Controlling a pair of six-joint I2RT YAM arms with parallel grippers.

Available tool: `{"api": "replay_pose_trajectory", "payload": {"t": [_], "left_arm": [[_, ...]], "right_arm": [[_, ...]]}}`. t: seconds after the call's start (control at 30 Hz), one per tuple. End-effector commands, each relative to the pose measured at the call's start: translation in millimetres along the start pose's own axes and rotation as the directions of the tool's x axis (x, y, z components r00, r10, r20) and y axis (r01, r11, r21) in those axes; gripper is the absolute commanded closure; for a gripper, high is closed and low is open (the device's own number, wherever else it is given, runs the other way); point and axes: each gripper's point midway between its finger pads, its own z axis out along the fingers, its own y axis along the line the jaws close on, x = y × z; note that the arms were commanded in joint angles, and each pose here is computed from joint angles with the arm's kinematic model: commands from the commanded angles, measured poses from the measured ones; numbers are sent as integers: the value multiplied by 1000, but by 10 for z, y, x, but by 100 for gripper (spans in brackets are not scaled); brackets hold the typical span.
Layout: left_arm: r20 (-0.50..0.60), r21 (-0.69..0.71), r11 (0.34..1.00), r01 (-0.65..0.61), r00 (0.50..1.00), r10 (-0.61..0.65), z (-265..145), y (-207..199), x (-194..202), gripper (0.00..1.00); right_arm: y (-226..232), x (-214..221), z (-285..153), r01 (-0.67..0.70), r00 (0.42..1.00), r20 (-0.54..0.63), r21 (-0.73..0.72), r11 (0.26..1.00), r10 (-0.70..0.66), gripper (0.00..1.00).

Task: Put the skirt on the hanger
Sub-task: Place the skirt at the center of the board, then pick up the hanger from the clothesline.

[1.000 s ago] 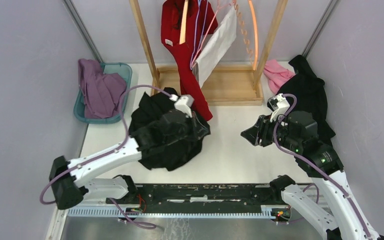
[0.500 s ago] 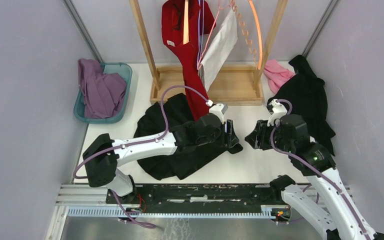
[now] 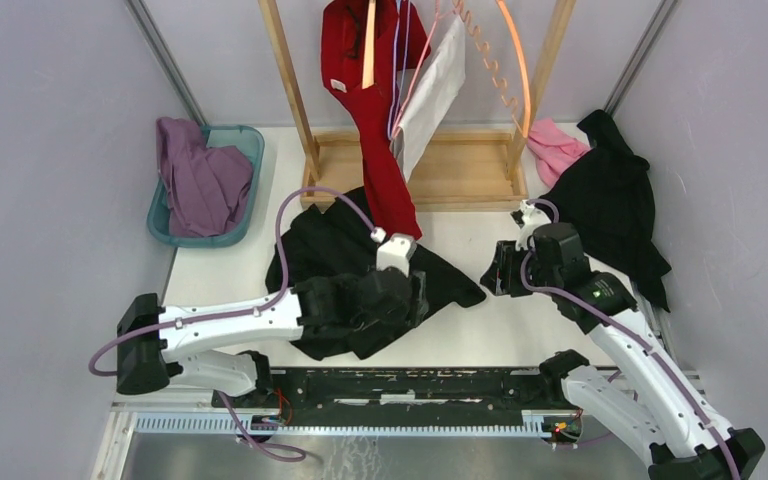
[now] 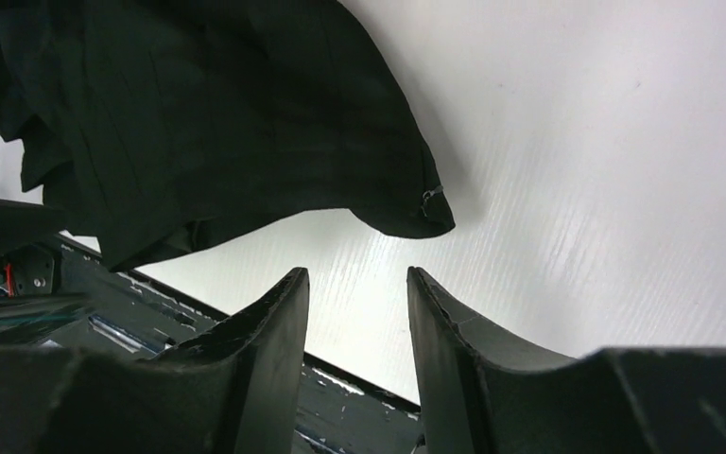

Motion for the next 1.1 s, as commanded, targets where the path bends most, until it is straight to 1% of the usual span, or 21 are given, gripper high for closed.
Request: {"api": "replay_pose_trajectory", "payload": {"t": [0.0, 0.07, 0.13, 0.27, 0.37, 0.4, 0.5, 0.6, 0.63, 0.7, 0.87, 0.93, 1.07], "left_arm": [[-65, -207, 978, 3, 998, -17, -137, 624, 535, 33], [-81, -247, 969, 5, 996, -26, -189, 770, 695, 33], [-92, -259, 966, 10, 995, -35, -226, 842, 819, 34], [-80, -251, 967, 35, 995, -57, -286, 860, 884, 35], [-72, -253, 967, 28, 996, -48, -324, 858, 861, 36], [-73, -253, 967, 27, 996, -47, -336, 851, 855, 36], [-71, -246, 969, 32, 996, -51, -362, 839, 851, 36], [-62, -234, 971, 46, 996, -63, -390, 842, 841, 36], [-58, -229, 972, 51, 996, -65, -406, 842, 831, 36], [-51, -218, 974, 59, 996, -72, -441, 837, 804, 36], [34, -285, 957, 55, 998, -48, -631, 1031, 564, 35], [69, -283, 957, 66, 996, -48, -705, 1054, 461, 34], [81, -270, 960, 72, 995, -52, -748, 1057, 426, 34]], "right_arm": [[192, -528, -163, 51, 987, 153, -33, 998, -45, 51], [250, -701, -316, 75, 979, 191, -26, 997, -69, 52], [361, -966, -569, 94, 955, 286, -36, 995, -80, 52], [500, -1512, -1026, 149, 913, 380, 24, 989, -147, 51], [561, -2001, -1374, 171, 860, 468, 108, 979, -201, 51], [601, -2218, -1583, 169, 825, 522, 136, 976, -216, 51], [615, -2690, -1770, 154, 765, 589, 225, 962, -260, 49], [618, -3141, -1678, 161, 724, 608, 309, 937, -325, 49], [609, -3292, -1533, 164, 721, 603, 329, 930, -341, 48], [604, -3540, -1378, 164, 703, 617, 344, 924, -354, 48], [472, -4026, -1085, 127, 676, 661, 329, 936, -324, 48], [389, -4171, -997, 110, 672, 678, 306, 946, -298, 48], [215, -4415, -858, 84, 657, 703, 291, 953, -273, 47]]}}
